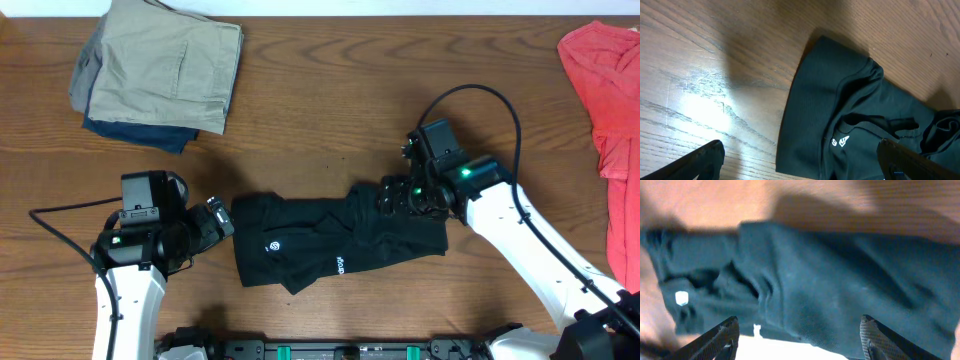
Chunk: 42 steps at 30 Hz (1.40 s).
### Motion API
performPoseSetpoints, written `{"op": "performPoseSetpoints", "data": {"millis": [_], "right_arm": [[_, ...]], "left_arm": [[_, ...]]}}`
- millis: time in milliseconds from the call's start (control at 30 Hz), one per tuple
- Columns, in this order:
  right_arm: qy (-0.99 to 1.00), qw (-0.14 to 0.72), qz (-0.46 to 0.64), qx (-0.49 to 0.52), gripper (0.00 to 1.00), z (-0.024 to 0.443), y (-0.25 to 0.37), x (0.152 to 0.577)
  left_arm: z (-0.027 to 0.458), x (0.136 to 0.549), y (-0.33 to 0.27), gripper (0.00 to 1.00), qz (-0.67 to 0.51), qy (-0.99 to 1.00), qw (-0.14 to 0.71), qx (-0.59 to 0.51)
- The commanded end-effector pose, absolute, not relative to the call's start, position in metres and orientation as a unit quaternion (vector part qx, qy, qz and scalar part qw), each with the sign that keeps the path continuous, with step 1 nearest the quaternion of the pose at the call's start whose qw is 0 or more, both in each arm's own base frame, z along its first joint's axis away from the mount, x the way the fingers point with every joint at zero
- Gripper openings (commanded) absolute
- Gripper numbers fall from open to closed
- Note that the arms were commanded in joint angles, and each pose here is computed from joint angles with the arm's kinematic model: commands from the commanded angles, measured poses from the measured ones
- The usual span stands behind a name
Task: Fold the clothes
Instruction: 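Fold the right end leftward over the strip toward the left gripper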
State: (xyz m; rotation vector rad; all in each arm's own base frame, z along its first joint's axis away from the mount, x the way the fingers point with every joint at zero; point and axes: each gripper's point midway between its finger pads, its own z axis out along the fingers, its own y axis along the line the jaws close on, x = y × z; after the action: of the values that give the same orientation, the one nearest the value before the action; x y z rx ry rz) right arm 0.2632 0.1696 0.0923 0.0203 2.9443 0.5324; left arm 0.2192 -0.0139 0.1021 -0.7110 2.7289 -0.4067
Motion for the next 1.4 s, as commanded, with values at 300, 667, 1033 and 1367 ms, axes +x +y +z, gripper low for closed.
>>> {"op": "performPoseSetpoints", "data": {"millis": [300, 667, 1033, 1367], "right_arm": [[0.975, 0.104, 0.049, -0.19, 0.76, 0.075, 0.195, 0.239], [0.961, 0.035, -0.043, -0.272, 0.77, 0.012, 0.205, 0.214], [0.964, 0.047, -0.059, -0.253, 0.54, 0.014, 0.205, 0.22], [0.965, 0.058, -0.054, -0.251, 0.31, 0.027, 0.213, 0.229]], "left_arm": [[0.103, 0.219, -0.015, 0.98, -0.145, 0.949, 0.142, -0.239], [0.103, 0.219, -0.015, 0.98, -0.145, 0.949, 0.142, -0.239], [0.103, 0.219, -0.014, 0.98, -0.143, 0.95, 0.143, -0.24], [0.103, 0.219, -0.014, 0.98, -0.143, 0.95, 0.143, -0.24]]}}
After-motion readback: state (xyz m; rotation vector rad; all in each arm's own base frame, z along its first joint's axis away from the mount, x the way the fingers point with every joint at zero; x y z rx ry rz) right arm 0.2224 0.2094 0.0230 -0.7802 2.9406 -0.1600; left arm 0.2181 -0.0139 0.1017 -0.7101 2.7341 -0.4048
